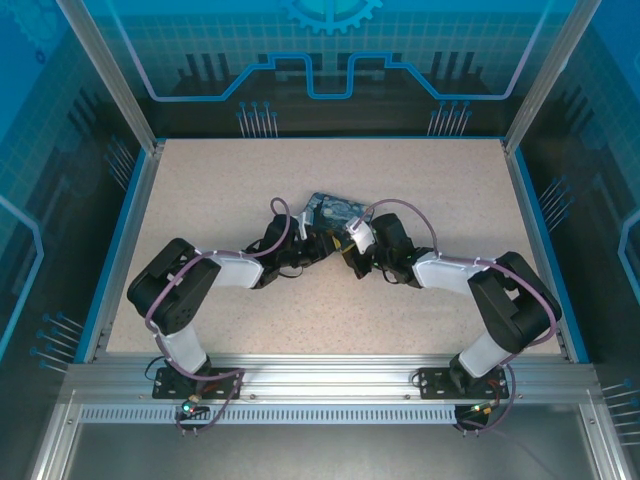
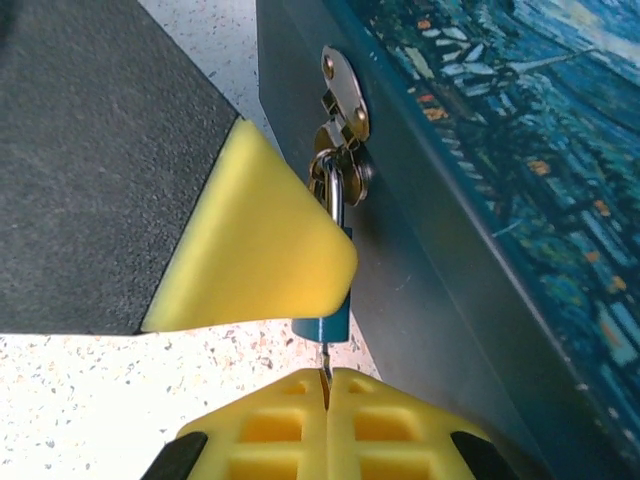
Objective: Unlock a padlock with a key
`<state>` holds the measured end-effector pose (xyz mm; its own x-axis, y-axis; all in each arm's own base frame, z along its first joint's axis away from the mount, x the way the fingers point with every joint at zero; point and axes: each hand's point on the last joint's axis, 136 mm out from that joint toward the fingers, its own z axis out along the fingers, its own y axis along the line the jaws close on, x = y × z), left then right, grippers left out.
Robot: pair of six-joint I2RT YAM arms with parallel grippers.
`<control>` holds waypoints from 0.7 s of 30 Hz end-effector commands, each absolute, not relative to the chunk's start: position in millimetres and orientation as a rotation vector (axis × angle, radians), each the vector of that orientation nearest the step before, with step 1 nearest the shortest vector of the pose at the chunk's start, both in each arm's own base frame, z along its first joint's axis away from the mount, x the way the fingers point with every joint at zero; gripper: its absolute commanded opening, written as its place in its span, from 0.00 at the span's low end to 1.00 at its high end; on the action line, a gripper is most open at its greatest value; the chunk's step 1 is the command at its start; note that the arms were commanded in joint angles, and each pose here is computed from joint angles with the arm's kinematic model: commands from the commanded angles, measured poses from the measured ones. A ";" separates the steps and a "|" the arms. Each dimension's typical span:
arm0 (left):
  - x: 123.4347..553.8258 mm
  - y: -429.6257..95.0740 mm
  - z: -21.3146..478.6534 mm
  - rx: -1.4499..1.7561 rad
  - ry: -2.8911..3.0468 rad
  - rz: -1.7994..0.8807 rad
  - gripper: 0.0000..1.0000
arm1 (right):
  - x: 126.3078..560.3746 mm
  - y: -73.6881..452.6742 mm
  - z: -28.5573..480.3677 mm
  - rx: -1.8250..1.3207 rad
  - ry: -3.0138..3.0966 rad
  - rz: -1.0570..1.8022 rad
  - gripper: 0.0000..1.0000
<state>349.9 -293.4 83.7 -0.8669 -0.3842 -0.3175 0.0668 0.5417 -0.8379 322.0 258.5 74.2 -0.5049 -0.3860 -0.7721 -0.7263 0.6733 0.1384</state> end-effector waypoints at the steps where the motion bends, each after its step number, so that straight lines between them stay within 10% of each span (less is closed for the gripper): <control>1: 333.4 -311.8 99.7 -0.193 2.308 -1.382 0.19 | 333.9 281.8 111.8 -0.835 1.967 0.670 0.01; 21: 320.5 -340.6 71.7 -0.288 2.349 -1.430 0.18 | 293.1 266.4 56.1 -0.739 2.146 0.730 0.01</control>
